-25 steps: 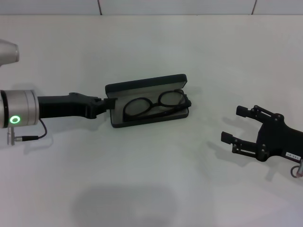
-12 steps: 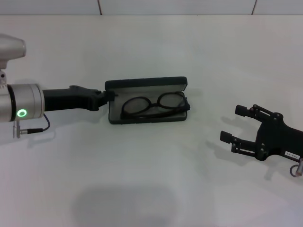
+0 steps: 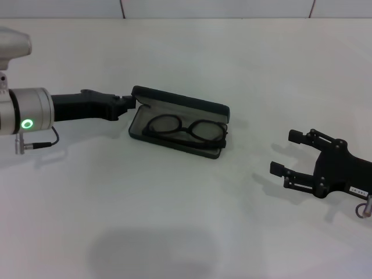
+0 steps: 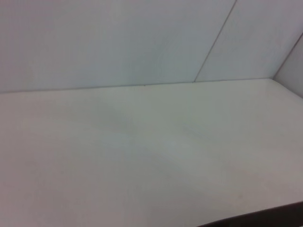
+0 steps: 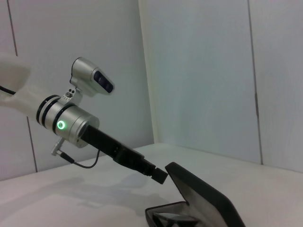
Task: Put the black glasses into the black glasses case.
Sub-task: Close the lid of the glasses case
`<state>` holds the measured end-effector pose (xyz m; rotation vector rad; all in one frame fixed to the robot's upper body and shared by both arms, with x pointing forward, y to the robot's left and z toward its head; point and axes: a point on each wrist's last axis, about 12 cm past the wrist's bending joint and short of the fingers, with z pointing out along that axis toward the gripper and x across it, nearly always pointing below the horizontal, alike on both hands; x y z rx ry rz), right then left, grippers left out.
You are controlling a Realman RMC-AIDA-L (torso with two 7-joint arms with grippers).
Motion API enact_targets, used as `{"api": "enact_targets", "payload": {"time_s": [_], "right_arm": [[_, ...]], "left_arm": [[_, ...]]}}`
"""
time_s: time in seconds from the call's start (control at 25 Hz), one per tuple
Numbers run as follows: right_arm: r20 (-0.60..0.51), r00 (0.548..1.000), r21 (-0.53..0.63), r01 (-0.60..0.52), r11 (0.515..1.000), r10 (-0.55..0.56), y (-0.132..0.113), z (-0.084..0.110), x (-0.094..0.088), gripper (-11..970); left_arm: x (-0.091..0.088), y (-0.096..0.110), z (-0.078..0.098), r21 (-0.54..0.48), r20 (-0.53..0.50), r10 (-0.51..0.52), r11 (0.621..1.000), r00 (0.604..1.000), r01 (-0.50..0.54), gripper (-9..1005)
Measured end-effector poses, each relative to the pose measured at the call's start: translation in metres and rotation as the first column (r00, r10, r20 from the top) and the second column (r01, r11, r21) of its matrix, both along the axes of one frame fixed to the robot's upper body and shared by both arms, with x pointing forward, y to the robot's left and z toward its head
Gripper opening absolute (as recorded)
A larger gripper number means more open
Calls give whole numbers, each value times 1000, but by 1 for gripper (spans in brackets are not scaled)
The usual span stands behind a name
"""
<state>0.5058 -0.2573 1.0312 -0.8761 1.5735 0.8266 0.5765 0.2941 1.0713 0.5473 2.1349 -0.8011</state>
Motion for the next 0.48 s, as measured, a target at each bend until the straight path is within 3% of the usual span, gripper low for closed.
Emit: {"api": "enact_targets", "payload": {"time_s": [0.48], "right_arm": [[-5,1000,0,8,1000,-8,-2,-1,-2,832]], "left_arm": [[-5,5,7,-36,9,-25,999,1000,26,26]]}}
